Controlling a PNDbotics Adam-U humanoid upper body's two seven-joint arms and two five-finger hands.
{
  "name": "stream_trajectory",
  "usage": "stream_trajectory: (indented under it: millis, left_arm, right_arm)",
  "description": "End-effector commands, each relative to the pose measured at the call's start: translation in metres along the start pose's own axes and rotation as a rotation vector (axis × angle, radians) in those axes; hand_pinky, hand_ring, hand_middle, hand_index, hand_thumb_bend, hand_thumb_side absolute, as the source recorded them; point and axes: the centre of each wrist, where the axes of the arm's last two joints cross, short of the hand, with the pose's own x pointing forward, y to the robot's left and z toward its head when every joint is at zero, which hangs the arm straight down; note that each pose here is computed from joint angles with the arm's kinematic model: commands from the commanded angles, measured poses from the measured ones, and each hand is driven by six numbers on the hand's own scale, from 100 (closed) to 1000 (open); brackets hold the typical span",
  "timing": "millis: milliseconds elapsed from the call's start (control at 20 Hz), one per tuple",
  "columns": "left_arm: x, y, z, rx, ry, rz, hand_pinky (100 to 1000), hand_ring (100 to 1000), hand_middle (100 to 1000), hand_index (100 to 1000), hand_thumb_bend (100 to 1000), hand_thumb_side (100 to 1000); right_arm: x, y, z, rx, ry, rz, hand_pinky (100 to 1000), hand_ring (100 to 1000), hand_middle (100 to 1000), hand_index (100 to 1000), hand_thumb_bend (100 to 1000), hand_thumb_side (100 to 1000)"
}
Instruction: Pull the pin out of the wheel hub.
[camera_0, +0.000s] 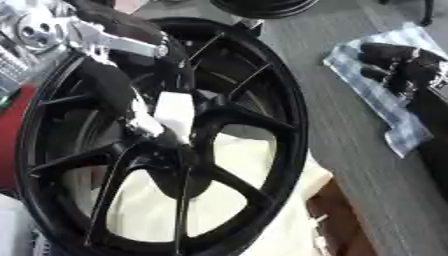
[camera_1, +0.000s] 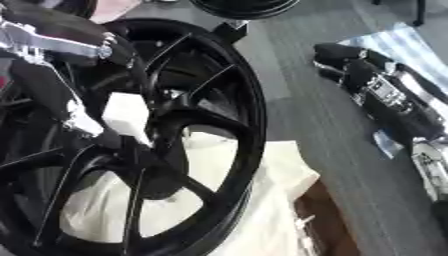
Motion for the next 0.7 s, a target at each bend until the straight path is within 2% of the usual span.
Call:
stream_trajectory:
  millis: [50,100,150,300,350,400,450,700]
  left_arm:
    - [0.0011,0.0053,0.0058,0.013,-0.011,-0.027,923,875,810,859,586,552]
    - [0.0019,0.0054,0.006,0.014,-0.022,-0.028,915,865,792,847,566,514]
    - [0.0025,0.0056,0.0065,0.015,-0.03,-0.028,915,865,792,847,566,514]
    - [0.0041,0.008,0.0099,0.029,-0.044,-0.018,883,803,685,790,478,381]
    - [0.0048,0.009,0.0113,0.035,-0.047,-0.013,872,784,658,771,437,360]
    - [0.0055,0.0101,0.0127,0.04,-0.048,-0.009,868,777,647,764,440,313]
    - [0.0061,0.0109,0.014,0.045,-0.047,-0.003,856,759,623,746,392,268]
    - [0.0091,0.0114,0.0146,0.047,-0.054,0.032,839,718,571,696,348,260]
  right_arm:
    - [0.0086,-0.0013,-0.0039,0.012,-0.015,0.027,1000,1000,936,861,100,682]
    - [0.0084,-0.001,-0.0039,0.012,-0.013,0.027,1000,1000,937,861,100,684]
    - [0.0083,-0.0009,-0.004,0.011,-0.012,0.027,1000,1000,937,861,100,684]
    - [0.008,-0.0006,-0.0039,0.009,-0.009,0.028,1000,1000,937,862,100,686]
    - [0.008,-0.0005,-0.004,0.009,-0.008,0.029,1000,1000,937,862,100,687]
    - [0.0079,-0.0004,-0.004,0.008,-0.008,0.029,1000,1000,937,862,100,687]
    - [0.0079,-0.0004,-0.004,0.008,-0.007,0.029,1000,1000,937,862,100,688]
    - [0.008,-0.0004,-0.0042,0.005,-0.009,0.029,1000,1000,937,862,100,690]
